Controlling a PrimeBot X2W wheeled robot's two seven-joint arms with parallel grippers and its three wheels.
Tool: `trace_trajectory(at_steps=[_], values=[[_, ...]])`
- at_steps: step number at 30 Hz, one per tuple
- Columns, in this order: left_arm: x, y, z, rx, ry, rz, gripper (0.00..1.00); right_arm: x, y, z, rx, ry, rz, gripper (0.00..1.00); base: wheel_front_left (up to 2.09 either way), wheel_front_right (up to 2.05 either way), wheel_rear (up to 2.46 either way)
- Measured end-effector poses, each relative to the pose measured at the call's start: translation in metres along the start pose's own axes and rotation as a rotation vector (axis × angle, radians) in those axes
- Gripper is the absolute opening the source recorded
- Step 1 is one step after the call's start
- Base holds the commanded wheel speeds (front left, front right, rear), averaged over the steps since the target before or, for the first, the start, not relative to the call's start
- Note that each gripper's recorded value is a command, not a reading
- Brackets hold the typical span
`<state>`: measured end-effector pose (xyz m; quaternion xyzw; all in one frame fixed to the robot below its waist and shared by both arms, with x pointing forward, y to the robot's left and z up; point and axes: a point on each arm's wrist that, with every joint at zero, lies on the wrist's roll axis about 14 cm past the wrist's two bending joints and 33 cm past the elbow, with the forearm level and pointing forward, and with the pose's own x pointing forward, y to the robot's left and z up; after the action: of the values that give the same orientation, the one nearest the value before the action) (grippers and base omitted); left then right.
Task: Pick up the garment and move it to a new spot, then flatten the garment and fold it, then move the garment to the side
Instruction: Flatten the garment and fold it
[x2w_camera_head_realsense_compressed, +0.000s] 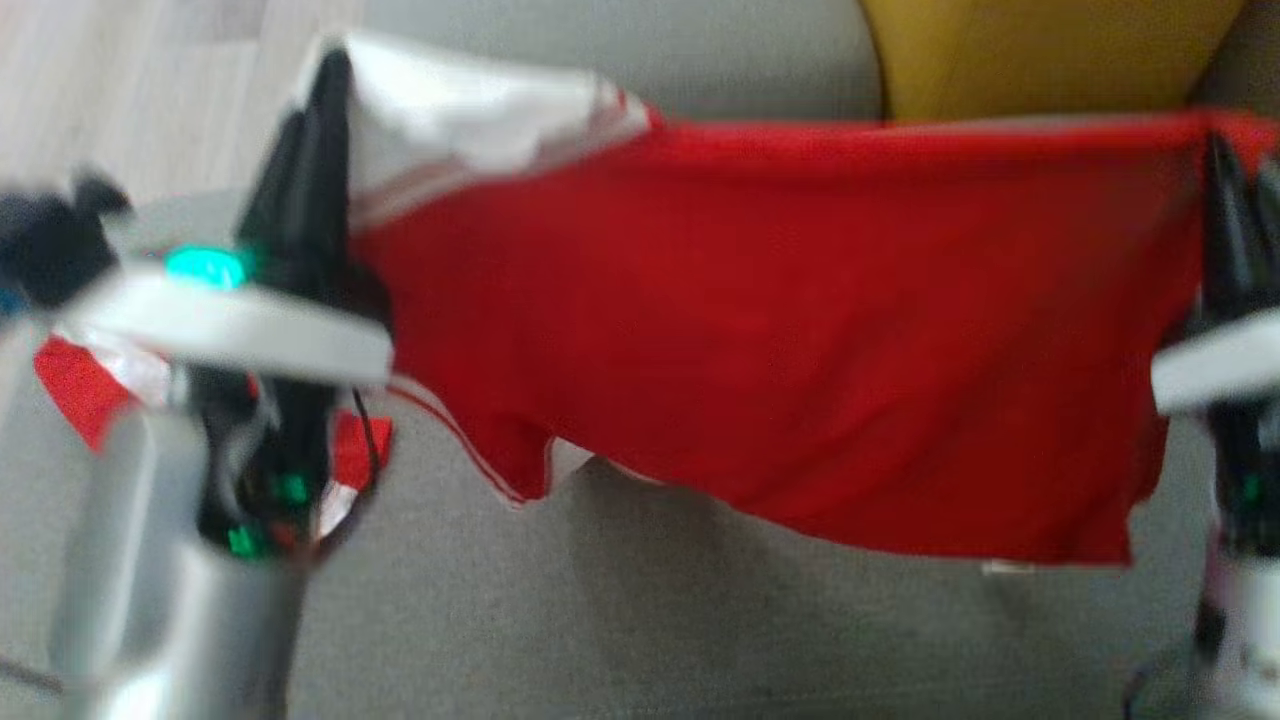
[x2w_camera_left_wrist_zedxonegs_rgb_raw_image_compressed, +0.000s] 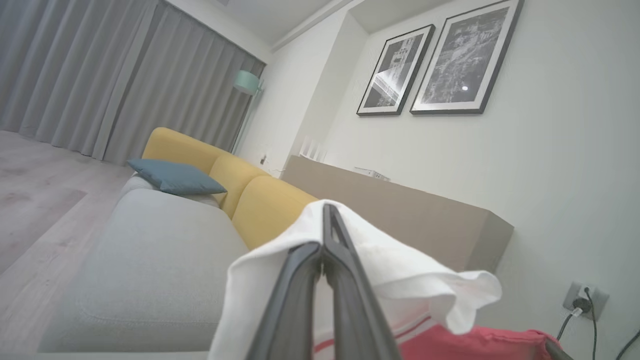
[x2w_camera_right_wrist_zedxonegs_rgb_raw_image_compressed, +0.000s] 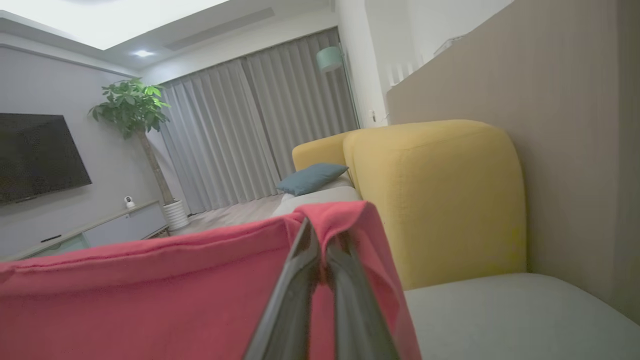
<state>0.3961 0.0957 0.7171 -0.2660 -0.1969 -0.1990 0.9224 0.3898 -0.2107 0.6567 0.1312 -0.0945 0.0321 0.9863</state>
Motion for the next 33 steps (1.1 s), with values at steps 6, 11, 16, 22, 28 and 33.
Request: trace_trajectory(at_steps=[6, 11, 16, 22, 28, 33], values=[[0.085, 0.032, -0.006, 0.021, 0.057, -0.001, 0.0, 0.097, 0.013, 0.013, -0.024, 0.005, 0.034, 0.0, 0.0, 0.0, 0.0], [0.16, 0.064, 0.005, 0.095, 0.009, 0.015, 0.0, 0.186, 0.021, 0.024, -0.048, -0.045, 0.033, 0.0, 0.0, 0.0, 0.0], [0.206, 0.079, 0.036, 0.145, -0.15, 0.01, 0.0, 0.24, 0.033, 0.056, -0.052, -0.23, 0.045, 0.0, 0.0, 0.0, 0.0], [0.209, 0.094, 0.016, 0.157, -0.136, 0.013, 0.0, 0.258, 0.027, 0.029, -0.008, -0.262, 0.026, 0.0, 0.0, 0.0, 0.0], [0.172, 0.122, -0.069, 0.126, 0.063, 0.068, 0.0, 0.245, -0.008, -0.069, 0.061, -0.04, -0.061, 0.0, 0.0, 0.0, 0.0], [0.104, 0.147, -0.145, 0.099, 0.272, 0.139, 0.0, 0.193, -0.034, -0.167, 0.08, 0.228, -0.131, 0.0, 0.0, 0.0, 0.0]])
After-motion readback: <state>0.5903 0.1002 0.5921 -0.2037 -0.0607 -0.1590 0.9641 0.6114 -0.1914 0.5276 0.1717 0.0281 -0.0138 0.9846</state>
